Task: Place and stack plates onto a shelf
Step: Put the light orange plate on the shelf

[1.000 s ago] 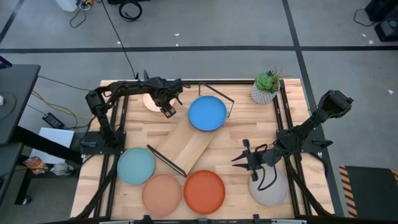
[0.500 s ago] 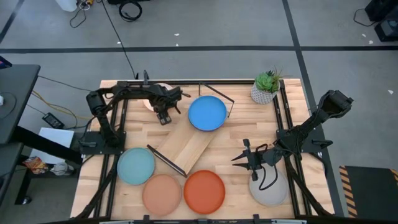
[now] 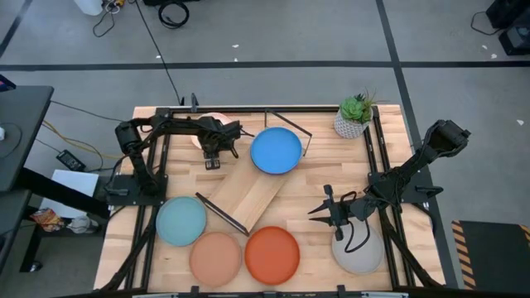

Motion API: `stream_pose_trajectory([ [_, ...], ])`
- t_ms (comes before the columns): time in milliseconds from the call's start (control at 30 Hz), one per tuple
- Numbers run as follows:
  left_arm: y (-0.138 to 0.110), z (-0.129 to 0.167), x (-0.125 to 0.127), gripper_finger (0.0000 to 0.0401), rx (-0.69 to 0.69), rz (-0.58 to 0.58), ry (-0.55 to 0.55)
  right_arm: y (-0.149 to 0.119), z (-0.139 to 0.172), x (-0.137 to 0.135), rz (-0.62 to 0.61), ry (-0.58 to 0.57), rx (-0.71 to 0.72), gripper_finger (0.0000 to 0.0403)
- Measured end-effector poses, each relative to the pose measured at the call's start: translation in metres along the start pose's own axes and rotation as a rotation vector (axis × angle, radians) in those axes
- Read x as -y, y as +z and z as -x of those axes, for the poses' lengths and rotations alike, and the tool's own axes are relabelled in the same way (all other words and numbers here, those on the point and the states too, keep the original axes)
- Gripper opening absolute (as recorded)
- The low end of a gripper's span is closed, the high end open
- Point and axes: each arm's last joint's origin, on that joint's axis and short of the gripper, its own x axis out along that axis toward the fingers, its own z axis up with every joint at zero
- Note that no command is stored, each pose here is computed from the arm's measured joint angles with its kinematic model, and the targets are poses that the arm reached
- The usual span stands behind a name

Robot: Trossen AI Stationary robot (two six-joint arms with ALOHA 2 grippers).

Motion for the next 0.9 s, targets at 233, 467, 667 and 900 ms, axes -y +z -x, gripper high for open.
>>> stream_pose_trajectory([
  [233,-0.002,0.0,0.002,0.0014,-0.02,-0.029,-0.008,0.0,0.0,0.0,0.002,0.001,0.0,0.0091],
  [467,-0.006,0.024,0.013,0.0014,-0.053,-0.087,-0.023,0.0,0.0,0.0,0.005,0.002,-0.002,0.0091],
  [667,-0.021,0.08,0.028,0.0014,0.014,-0.122,0.011,0.0,0.0,0.0,0.006,0.002,0.001,0.0091],
  [900,-0.049,0.124,0.049,0.0013,0.136,-0.373,0.068,0.0,0.0,0.002,0.039,-0.045,0.001,0.0091],
])
